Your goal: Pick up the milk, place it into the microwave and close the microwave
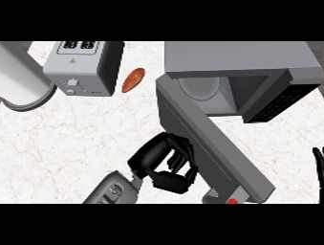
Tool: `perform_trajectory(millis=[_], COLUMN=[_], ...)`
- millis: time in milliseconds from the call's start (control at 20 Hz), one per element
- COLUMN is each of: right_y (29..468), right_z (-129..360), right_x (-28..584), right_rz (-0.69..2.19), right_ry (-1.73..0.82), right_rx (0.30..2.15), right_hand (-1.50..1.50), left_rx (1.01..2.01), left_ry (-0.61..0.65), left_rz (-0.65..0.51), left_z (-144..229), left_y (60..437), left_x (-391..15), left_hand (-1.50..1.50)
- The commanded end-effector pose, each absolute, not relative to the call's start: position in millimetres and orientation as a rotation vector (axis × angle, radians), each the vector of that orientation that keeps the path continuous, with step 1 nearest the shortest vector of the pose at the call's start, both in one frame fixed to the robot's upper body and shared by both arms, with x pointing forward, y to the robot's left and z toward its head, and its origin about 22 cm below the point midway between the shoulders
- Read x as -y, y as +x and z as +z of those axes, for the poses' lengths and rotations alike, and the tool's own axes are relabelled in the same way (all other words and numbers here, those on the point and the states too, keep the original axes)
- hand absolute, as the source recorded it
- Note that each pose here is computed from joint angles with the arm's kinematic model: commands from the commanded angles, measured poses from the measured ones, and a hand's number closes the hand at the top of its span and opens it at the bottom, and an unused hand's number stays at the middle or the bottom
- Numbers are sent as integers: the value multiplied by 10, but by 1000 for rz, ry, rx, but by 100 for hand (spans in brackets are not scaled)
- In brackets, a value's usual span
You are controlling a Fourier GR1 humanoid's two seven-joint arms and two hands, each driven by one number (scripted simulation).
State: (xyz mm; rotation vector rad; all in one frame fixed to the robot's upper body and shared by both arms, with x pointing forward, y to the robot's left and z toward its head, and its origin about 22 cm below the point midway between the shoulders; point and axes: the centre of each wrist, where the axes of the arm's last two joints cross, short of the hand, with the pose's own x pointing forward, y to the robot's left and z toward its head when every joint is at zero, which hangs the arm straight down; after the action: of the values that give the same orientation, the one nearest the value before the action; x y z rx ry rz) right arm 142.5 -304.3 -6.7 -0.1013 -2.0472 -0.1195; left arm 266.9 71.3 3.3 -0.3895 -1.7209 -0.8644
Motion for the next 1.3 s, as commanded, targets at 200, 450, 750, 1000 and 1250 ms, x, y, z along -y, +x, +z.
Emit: perform_trajectory(millis=[200,450,750,1000,1250], right_y=[1440,1620,1711,1690,1715], right_z=[394,474,785,893,1042], right_x=[2933,2913,2892,2864,2888], right_rz=[-32,14,94,158,177], right_ry=[68,155,260,338,334], right_rx=[2088,2131,2169,2177,2198], right_hand=[-150,-150,-150,-150,-150], left_rx=[1549,1586,1723,1769,1793], left_ry=[-350,-379,-493,-477,-458], left_rz=[-988,-892,-728,-678,-644], left_z=[-210,-114,209,357,561], left_y=[2700,2694,2892,3056,3234], left_x=[-252,-96,-14,38,101], left_hand=[150,-150,150,150,150])
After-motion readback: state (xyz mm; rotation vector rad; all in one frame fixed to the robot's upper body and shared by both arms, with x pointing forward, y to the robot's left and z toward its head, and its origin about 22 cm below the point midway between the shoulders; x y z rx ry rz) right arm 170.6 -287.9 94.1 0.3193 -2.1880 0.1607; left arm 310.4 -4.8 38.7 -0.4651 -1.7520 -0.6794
